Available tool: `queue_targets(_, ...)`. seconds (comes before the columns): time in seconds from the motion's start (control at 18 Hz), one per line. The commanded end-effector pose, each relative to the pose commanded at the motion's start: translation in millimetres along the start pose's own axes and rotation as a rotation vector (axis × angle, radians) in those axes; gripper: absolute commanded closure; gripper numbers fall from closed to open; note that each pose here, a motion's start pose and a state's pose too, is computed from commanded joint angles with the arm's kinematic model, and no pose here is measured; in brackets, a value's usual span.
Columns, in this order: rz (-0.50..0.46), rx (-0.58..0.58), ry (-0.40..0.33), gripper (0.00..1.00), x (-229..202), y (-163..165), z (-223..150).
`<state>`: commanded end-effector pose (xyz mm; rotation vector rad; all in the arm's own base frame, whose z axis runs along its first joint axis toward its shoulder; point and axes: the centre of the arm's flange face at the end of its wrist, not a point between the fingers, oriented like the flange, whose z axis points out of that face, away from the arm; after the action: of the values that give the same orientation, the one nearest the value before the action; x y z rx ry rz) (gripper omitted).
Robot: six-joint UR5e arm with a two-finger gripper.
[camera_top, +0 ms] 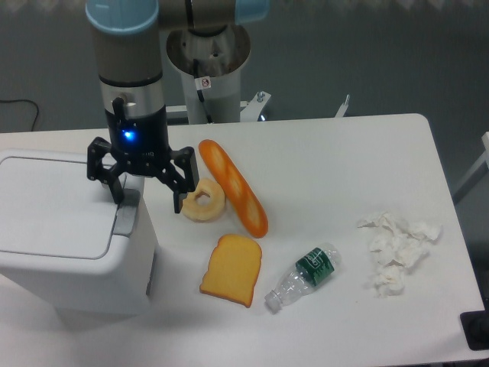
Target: Close the trash can
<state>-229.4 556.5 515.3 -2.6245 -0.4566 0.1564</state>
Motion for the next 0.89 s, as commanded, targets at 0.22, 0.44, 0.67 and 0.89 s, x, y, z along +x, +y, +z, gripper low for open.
queue_targets(0.22, -0.014, -0.011, -0.072, 0.0, -90, 10, -1)
queue_targets(0.44, 0.027, -0.07, -0.137, 0.0, -205, 46, 7)
queue_targets(0.67, 0.157, -0.186, -0.125, 0.0, -307, 98, 45)
queue_targets(0.89, 0.303, -0.291, -0.043, 0.0, -365, 140, 96)
